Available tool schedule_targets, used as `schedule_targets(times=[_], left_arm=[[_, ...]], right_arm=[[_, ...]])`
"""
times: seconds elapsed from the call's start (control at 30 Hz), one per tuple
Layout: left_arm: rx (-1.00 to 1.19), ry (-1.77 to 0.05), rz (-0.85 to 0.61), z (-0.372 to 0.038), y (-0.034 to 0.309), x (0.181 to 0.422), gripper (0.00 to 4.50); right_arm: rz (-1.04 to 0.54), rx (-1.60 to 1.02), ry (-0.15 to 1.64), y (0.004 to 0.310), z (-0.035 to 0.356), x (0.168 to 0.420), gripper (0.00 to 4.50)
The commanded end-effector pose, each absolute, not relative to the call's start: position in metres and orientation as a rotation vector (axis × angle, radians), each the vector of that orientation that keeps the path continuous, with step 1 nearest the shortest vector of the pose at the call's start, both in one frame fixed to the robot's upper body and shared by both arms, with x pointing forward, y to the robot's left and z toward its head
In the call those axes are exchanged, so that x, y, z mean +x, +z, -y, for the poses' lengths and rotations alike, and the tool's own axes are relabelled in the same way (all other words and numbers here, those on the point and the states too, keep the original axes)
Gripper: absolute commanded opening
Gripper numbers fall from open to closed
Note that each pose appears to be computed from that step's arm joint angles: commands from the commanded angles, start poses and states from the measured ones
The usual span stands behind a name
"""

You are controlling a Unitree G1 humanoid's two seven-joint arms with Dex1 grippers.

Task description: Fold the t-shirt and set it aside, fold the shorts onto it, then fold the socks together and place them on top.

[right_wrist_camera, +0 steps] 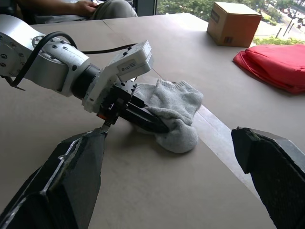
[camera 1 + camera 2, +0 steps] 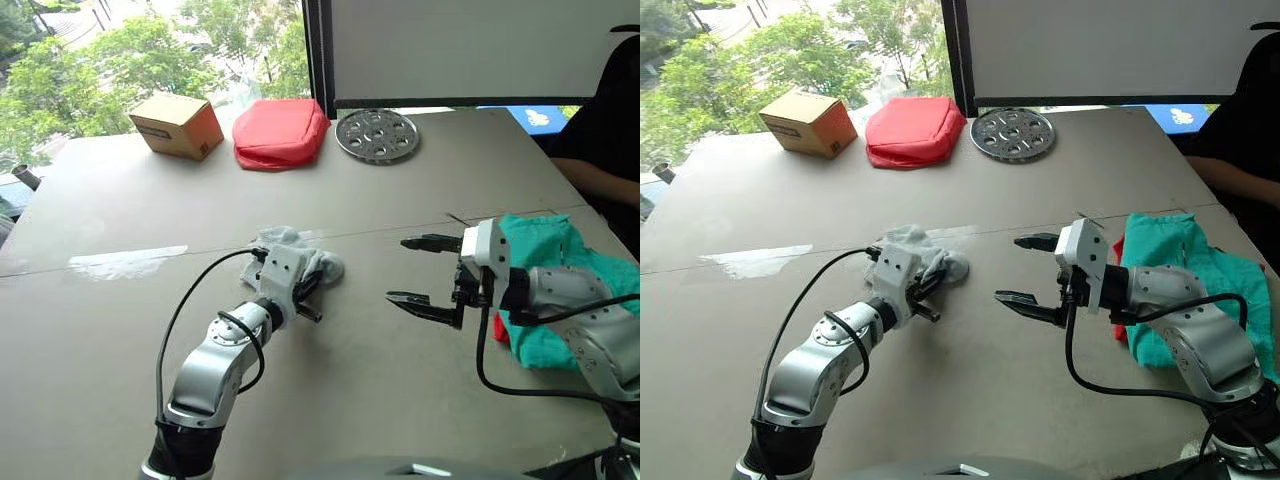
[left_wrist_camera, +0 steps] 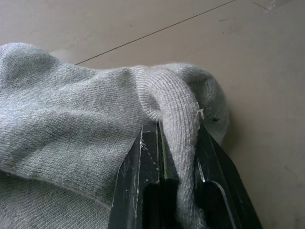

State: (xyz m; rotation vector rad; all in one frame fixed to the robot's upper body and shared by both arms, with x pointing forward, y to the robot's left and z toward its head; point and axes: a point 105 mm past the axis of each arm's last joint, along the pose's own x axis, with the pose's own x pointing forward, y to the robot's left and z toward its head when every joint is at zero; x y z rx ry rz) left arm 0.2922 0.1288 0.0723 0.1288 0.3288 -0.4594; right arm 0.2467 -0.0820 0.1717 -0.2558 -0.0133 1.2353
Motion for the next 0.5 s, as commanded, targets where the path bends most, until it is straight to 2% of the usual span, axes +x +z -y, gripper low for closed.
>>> schedule_targets(times=[0.03, 0.5], left_arm=[[0.13, -0.433, -0.363, -0.1359, 0.065, 0.2878, 0.01], [0.109, -0.416, -0.341, -0.1397, 0.0705, 0.2897, 0.01]], right_arm=[[0.066, -0.264, 1.241, 0.1842, 0.0802, 0.2419, 4.5], [0.072, -0.253, 1.239, 0.186, 0.0768, 0.2406, 4.5]])
